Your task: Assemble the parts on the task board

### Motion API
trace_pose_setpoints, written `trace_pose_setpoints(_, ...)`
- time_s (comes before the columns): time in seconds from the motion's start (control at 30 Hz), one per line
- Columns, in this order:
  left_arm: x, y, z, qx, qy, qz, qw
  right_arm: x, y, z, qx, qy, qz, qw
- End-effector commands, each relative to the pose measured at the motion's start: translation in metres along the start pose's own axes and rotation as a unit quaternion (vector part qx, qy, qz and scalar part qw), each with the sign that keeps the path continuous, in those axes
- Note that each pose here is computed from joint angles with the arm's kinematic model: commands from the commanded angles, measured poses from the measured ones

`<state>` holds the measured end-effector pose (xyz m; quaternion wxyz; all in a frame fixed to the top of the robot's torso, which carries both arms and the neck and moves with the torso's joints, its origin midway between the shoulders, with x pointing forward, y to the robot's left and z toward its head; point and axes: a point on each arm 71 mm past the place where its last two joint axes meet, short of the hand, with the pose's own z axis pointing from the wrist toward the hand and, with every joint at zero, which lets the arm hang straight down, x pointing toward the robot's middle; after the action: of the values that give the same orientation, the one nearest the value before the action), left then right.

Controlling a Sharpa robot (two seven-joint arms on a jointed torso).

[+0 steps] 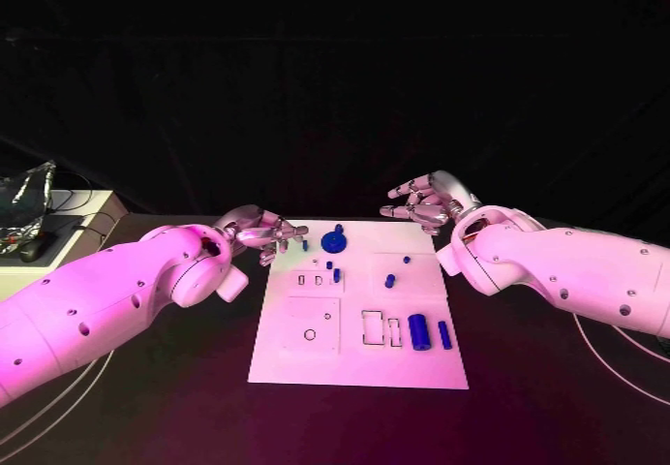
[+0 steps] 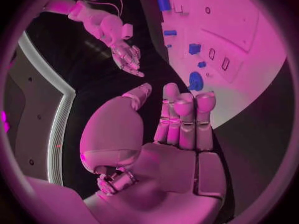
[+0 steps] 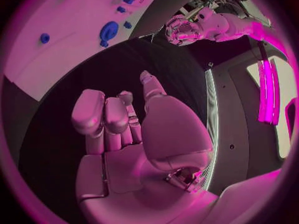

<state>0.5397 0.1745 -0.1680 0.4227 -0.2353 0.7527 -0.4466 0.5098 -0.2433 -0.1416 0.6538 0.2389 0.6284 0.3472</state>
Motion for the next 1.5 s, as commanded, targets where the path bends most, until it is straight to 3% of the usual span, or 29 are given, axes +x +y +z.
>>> trace_pose_setpoints(0.03,0.0095,-0.0011,0.0104,-0.073,0.058,0.107,0.990,-0.002,-0.003,0.001,0.006,0.013,0.031,0.999)
trace_pose_setpoints(0.17,0.0187,-0.0065,0.0226,-0.117,0.083,0.148,0.979,-0.003,-0.004,0.001,0.009,0.017,0.032,0.999)
trace_pose_setpoints(0.3,0.0270,-0.0102,0.0334,-0.154,0.088,0.177,0.968,-0.002,-0.003,0.001,0.010,0.020,0.033,0.999)
trace_pose_setpoints(0.63,0.0428,-0.0178,0.0522,-0.198,0.108,0.213,0.951,0.002,-0.001,0.003,0.014,0.026,0.028,0.999)
trace_pose_setpoints(0.93,0.0502,-0.0198,0.0612,-0.210,0.122,0.229,0.943,0.005,0.000,0.005,0.016,0.031,0.024,0.999)
trace_pose_setpoints(1.5,0.0620,-0.0257,0.0688,-0.202,0.132,0.221,0.945,0.009,0.002,0.007,0.018,0.035,0.021,0.999)
